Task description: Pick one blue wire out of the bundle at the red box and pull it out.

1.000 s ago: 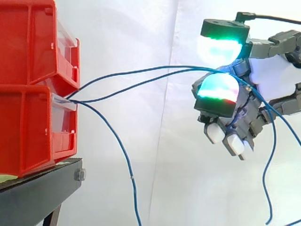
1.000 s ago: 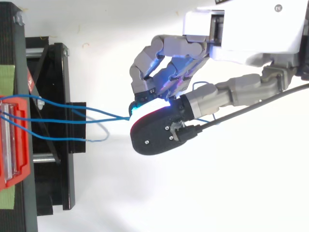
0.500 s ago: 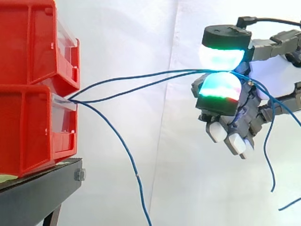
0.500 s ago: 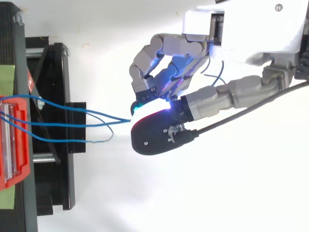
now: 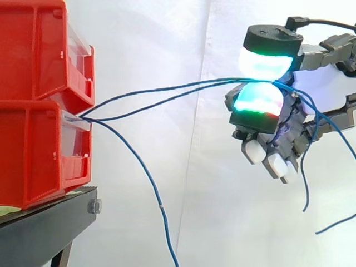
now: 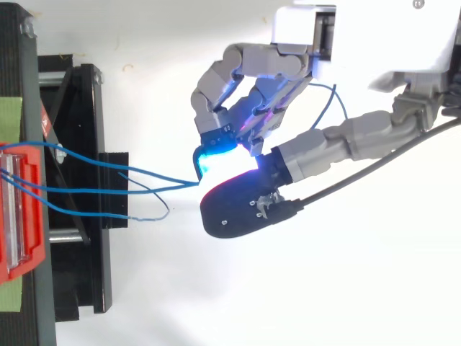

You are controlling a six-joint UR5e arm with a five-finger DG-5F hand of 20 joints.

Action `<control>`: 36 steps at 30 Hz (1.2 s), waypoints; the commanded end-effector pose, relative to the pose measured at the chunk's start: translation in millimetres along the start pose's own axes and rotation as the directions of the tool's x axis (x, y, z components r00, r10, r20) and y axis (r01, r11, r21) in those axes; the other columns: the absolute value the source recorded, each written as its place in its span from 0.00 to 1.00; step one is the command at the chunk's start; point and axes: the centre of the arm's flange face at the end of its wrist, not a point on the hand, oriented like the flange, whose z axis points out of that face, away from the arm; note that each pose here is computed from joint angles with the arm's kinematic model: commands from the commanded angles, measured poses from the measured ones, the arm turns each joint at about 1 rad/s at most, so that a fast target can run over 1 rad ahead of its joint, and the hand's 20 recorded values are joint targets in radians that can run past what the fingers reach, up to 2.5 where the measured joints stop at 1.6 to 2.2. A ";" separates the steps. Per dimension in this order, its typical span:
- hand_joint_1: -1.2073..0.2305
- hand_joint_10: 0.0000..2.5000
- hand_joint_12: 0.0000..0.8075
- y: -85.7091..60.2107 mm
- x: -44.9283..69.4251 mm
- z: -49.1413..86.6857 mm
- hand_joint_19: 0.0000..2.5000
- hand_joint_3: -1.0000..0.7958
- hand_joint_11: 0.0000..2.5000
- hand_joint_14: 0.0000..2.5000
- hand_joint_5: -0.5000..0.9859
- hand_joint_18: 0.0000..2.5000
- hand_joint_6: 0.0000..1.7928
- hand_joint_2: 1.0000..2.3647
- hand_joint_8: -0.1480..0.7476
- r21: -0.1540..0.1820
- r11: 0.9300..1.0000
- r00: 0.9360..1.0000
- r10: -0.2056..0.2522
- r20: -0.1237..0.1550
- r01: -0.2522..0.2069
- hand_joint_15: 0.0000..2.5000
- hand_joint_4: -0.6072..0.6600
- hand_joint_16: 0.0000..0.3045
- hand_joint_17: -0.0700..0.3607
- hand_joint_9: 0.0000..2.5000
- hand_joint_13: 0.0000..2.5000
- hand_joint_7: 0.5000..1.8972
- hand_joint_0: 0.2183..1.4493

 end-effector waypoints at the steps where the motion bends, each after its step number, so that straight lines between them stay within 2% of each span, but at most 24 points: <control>1: 0.21 0.00 0.50 -0.1 0.0 0.2 0.19 0.32 0.20 0.01 0.24 0.32 0.52 0.00 0.53 0.000 1.000 1.000 -0.002 0.000 0.002 0.21 0.54 0.17 0.44 0.37 0.36 0.39 0.38; 9: 0.21 0.00 0.50 -0.1 0.0 0.2 0.19 0.29 0.20 0.01 0.24 0.32 0.52 0.00 0.52 0.000 1.000 1.000 0.000 0.000 0.000 0.21 0.55 0.17 0.44 0.36 0.36 0.39 0.39; 15: 0.28 0.01 0.50 0.3 0.9 0.2 0.21 0.32 0.21 0.01 0.25 0.32 0.52 0.00 0.54 0.000 1.000 1.000 -0.001 0.000 0.001 0.22 0.57 0.17 0.44 0.38 0.37 0.40 0.34; 26: 0.33 0.01 0.50 2.1 5.9 0.4 0.23 0.37 0.21 0.01 0.26 0.32 0.52 0.01 0.53 -0.002 1.000 1.000 -0.001 -0.005 0.001 0.22 0.57 0.17 0.44 0.42 0.39 0.45 0.31; 36: 0.39 0.01 0.51 4.0 11.0 0.5 0.23 0.38 0.21 0.01 0.26 0.32 0.51 0.01 0.53 -0.004 1.000 1.000 0.016 -0.012 -0.016 0.22 0.57 0.18 0.45 0.43 0.39 0.45 0.28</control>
